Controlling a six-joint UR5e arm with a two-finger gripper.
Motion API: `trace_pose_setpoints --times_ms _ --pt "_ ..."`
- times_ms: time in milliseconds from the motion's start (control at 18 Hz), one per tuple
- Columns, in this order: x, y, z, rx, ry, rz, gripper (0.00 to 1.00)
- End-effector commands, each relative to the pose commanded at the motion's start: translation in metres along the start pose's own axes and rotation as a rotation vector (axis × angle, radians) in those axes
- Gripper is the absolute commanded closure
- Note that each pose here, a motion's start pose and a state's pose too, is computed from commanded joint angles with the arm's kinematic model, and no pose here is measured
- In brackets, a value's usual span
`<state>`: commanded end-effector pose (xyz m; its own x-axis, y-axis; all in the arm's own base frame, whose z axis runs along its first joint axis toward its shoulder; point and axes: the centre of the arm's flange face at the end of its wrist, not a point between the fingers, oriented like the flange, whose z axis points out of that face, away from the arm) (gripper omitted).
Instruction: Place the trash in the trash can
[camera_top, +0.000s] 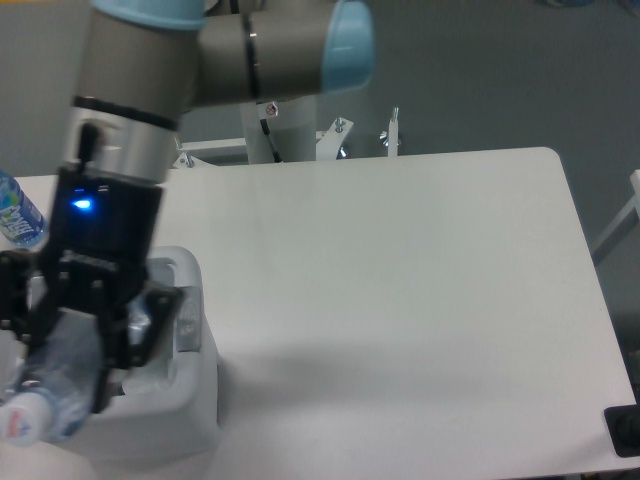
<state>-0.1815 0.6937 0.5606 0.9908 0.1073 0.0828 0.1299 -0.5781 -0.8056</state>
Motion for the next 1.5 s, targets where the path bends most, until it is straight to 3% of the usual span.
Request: trace_pose_setpoints --times_ms 111,167,222,500,778,889,1000,1111,1333,1500 --pt "-0.001 0.009 0.006 -0.020 0.005 -0.008 0.18" --pt "-0.001 0.010 0.008 -0.023 0.005 -0.004 0.03" --pt "-0.002 0.011 0.007 -0.022 0.004 -0.006 0.00" --pt "-0.051 0.002 -0.022 0.009 -0.071 -0.035 0.00" --pt "-0.157 0.012 -0.059 0.023 -0.213 -0.120 0.00" --pt "-0.179 0.018 -0.067 0.008 -0.282 -0.139 0.00" --pt "-0.196 0.022 -0.087 -0.019 -0.414 -0.139 0.00" --pt "-0.217 0.038 -0.093 -0.095 -0.483 -0.075 0.00" --pt "-0.223 0.064 -0.111 -0.264 -0.487 0.060 0.00" --pt "-0.235 0.087 -0.129 -0.471 -0.481 0.227 0.00"
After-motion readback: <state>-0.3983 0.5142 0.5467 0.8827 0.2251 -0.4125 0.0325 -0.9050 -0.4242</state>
